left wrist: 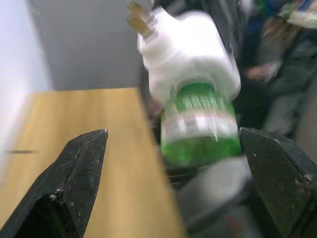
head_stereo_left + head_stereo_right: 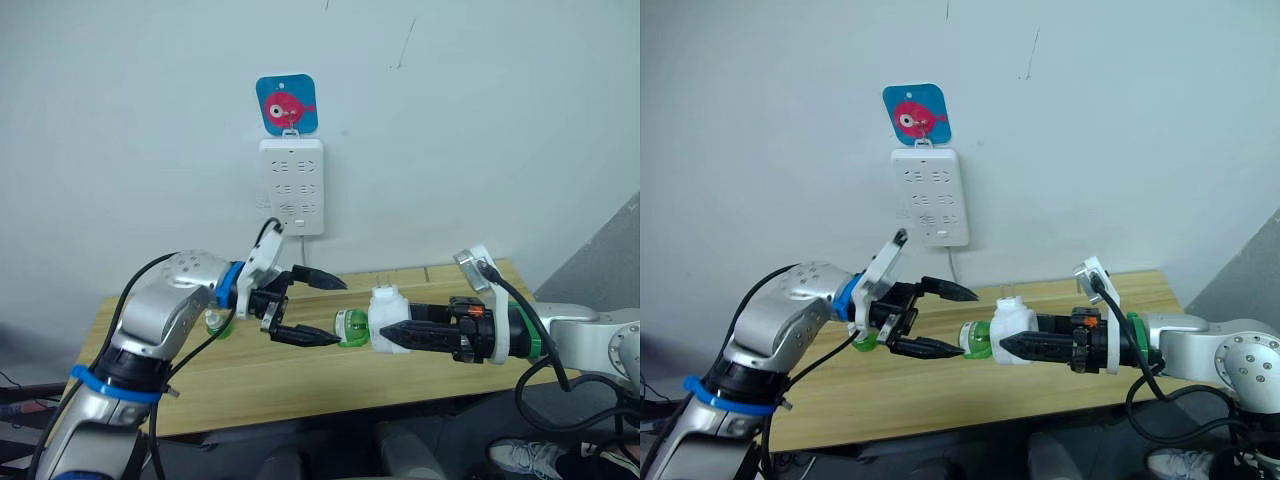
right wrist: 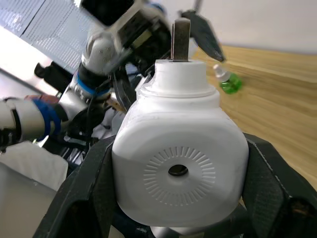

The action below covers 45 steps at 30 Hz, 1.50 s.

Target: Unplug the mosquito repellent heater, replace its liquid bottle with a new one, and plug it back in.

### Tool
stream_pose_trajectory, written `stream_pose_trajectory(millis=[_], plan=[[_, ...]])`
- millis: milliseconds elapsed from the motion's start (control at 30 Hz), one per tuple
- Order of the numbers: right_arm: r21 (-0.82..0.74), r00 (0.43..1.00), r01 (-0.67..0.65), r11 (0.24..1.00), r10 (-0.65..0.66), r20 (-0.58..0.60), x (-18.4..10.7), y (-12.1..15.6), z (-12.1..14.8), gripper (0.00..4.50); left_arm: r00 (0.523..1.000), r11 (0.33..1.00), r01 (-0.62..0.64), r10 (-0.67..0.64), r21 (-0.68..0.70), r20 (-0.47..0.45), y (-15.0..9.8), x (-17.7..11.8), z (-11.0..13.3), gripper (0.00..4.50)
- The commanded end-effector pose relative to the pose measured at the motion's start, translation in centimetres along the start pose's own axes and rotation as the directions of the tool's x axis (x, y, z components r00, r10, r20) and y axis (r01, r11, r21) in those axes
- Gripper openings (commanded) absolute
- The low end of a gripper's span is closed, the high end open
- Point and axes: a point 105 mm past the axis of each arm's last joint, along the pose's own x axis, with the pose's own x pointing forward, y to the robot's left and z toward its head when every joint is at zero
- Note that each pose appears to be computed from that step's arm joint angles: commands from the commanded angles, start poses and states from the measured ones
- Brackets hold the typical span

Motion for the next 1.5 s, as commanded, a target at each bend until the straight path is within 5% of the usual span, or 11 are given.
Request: stream_pose_trajectory(millis=[33,400,933,1067,1233,1400,1500], plan=[[-0.023,0.998,-0.023,0.999,0.024,0.066,-0.5,0.7,1.5,2.97,0.998,0.981,-0.068,0.065,0.183,0.02,-0.1,-0.9,0.3,4.49],[-0.032,0.997,-0.029,0.999,0.032,0.073,-0.2,0.8,2.2,2.97,0.97,0.85,-0.235,0.176,0.472,0.166,-0.1,0.9,-0.9,4.49],[-0.036,0.998,-0.028,0.999,0.03,0.052,0.0,1.0,2.0,2.97,0.944,0.817,-0.257,0.097,0.517,0.315,-0.5,3.0,2.4,4.49],[-0.036,0.998,-0.024,0.999,0.026,0.051,0.0,0.9,1.9,2.97,0.942,0.823,-0.25,0.086,0.51,0.324,-0.8,3.1,3.0,3.62],[-0.038,0.998,-0.023,0.999,0.025,0.052,0.0,1.0,1.9,2.97,0.961,0.85,-0.202,0.076,0.487,0.266,-1.2,3.3,2.0,2.23],[-0.041,0.998,-0.024,0.999,0.026,0.051,0.0,1.0,1.9,2.97,0.979,0.915,-0.125,0.051,0.383,0.196,-1.1,3.5,1.9,2.24],[-0.07,0.999,-0.022,0.997,0.025,0.031,0.0,1.1,1.8,2.97,0.992,0.998,-0.057,0.053,0.037,0.115,0.2,3.6,2.0,2.24]])
